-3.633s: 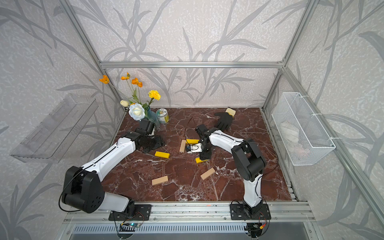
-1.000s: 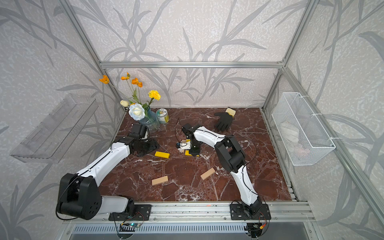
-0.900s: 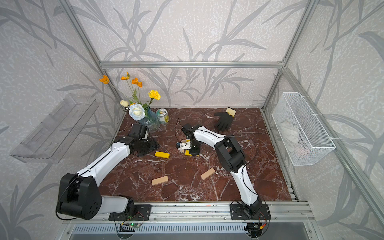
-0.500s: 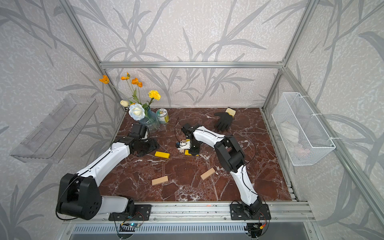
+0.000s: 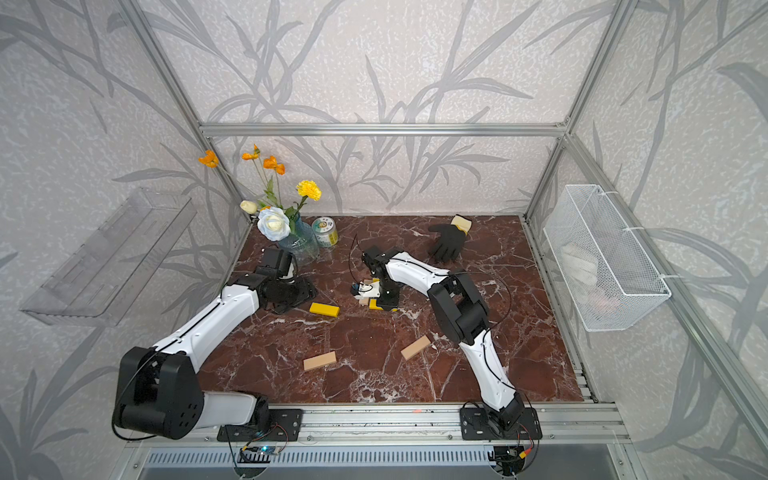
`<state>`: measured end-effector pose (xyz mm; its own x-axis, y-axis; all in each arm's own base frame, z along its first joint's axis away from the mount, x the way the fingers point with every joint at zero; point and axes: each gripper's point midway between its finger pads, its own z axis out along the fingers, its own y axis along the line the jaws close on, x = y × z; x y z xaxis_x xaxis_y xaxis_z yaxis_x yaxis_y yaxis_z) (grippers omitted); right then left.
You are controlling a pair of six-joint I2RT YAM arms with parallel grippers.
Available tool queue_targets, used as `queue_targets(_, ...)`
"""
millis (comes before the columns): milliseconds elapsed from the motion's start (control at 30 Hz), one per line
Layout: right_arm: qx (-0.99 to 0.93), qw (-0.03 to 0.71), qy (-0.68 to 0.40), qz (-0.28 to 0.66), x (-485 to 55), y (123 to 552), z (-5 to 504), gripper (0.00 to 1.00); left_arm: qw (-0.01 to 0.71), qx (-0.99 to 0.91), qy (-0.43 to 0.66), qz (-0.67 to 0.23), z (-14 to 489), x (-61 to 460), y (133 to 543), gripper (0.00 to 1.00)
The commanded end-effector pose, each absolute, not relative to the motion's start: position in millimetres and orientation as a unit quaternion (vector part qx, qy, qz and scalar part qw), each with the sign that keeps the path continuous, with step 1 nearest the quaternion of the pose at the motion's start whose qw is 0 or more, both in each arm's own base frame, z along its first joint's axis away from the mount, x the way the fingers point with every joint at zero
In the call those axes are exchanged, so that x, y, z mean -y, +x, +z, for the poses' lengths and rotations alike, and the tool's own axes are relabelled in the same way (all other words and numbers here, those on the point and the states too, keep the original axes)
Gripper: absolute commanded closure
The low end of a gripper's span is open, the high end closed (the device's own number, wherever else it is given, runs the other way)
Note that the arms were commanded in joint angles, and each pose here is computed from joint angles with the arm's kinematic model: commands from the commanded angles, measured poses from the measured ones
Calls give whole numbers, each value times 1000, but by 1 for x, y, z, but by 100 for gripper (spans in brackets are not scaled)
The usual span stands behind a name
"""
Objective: Assemble the number 6 with building blocks
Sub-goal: Assemble the building block at the center of the board.
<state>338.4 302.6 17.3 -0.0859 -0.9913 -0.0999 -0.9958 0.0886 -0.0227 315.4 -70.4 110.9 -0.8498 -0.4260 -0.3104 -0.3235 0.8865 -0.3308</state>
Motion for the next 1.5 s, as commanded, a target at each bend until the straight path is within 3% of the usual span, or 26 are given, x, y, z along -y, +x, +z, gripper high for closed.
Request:
queue_targets(0, -738, 27, -674, 26, -303, 333, 11, 100, 184, -955, -191, -130, 108, 67, 309, 26)
queue_targets(667, -736, 22, -676, 21, -304, 327, 9, 100, 181, -955, -192, -132, 105, 66, 307, 26)
queue_targets(933, -740, 13, -673, 0, -295, 328, 5, 73, 178, -956, -194, -132, 103, 65, 304, 26)
queue_targets(1000, -743, 11, -669, -2, -294, 328, 4, 52, 177, -956, -194, -133, 102, 65, 303, 25)
queue_targets(1033, -744, 11, -668, -2, -294, 328, 4, 47, 177, -956, -194, -133, 102, 65, 303, 25)
queue_targets(1167, -753, 17, -658, -4, -294, 331, 5, 39, 177, -955, -194, -135, 102, 65, 301, 26)
queue_targets(1267, -758, 37, -652, -5, -298, 336, 11, 20, 176, -956, -194, -134, 102, 64, 299, 26)
queue_targets(1467, -767, 101, -633, 3, -305, 344, 55, 9, 177, -956, -191, -138, 104, 65, 300, 26)
